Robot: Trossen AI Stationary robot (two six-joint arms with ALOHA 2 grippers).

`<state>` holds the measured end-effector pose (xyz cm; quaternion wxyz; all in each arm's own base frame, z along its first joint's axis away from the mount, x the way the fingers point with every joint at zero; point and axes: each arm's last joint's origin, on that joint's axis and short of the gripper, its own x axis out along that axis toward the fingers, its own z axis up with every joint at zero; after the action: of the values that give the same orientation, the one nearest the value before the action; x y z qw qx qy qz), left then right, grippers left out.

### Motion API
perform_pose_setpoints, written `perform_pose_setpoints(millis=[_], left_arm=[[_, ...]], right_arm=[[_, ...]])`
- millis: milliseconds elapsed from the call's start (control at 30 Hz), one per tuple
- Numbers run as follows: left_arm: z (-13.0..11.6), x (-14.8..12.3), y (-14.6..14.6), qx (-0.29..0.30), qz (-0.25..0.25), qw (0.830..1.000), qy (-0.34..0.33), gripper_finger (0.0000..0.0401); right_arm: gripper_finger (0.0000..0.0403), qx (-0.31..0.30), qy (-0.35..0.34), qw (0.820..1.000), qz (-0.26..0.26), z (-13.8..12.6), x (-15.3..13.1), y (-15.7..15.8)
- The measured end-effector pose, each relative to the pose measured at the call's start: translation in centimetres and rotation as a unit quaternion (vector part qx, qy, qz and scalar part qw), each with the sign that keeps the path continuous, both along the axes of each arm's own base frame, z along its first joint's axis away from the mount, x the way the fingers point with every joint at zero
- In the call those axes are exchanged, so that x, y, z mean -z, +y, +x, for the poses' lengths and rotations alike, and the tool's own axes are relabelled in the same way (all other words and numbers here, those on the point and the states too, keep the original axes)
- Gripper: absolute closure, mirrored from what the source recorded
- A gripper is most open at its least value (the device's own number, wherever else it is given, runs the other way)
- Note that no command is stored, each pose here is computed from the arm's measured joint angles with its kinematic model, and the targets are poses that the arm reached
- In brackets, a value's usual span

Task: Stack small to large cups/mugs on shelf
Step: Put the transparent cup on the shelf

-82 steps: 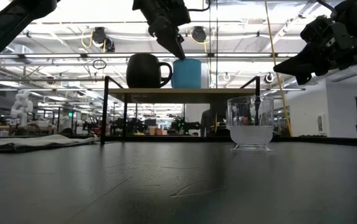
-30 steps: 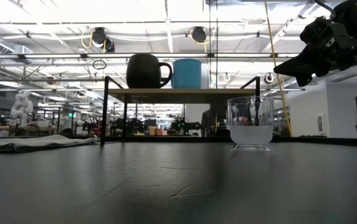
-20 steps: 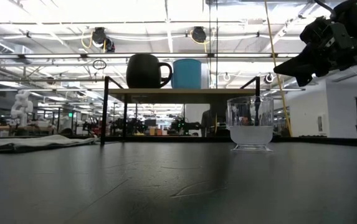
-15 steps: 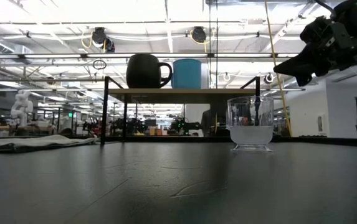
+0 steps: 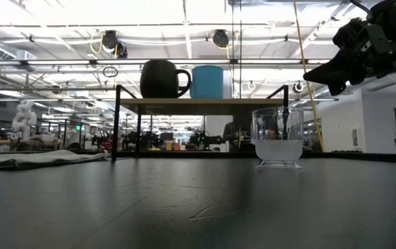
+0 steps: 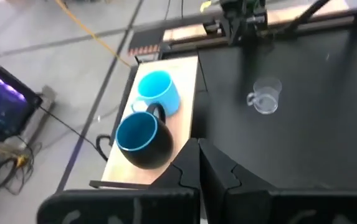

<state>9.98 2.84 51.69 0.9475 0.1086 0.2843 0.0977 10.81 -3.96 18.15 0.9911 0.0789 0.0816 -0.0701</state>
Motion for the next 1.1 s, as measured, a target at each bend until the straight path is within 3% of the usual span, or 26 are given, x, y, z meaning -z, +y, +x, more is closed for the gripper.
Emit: perform_pose_setpoints(millis=[200, 300, 467, 700, 933, 1100], left_arm=[[-1.5, 4.4, -0.5, 0.015, 0.007, 0.997, -0.075, 0.0401], [-2.0, 6.6, -0.5, -0.026, 0.017, 0.993, -0.117, 0.0401], [-2.3, 9.4, -0.6, -0.037, -0.017, 0.983, -0.178, 0.0401], [0.0, 13.2, -0.1, -0.034, -0.082, 0.962, -0.260, 0.0401], [2.9, 18.8, 0.5, -0.011, -0.094, 0.957, -0.274, 0.0401], [2.8, 21.7, 0.2, 0.007, -0.075, 0.956, -0.283, 0.0401]], right_arm=[[0.0403, 0.000, 0.000, 1.000, 0.000, 0.0, 0.0, 0.0], [0.0403, 0.000, 0.000, 1.000, -0.001, 0.0, 0.0, 0.0], [0.0403, 0.000, 0.000, 1.000, -0.001, 0.0, 0.0, 0.0], [0.0403, 0.000, 0.000, 1.000, -0.001, 0.0, 0.0, 0.0], [0.0403, 0.000, 0.000, 1.000, -0.001, 0.0, 0.0, 0.0], [0.0403, 0.001, 0.000, 1.000, 0.006, 0.0, 0.0, 0.0]])
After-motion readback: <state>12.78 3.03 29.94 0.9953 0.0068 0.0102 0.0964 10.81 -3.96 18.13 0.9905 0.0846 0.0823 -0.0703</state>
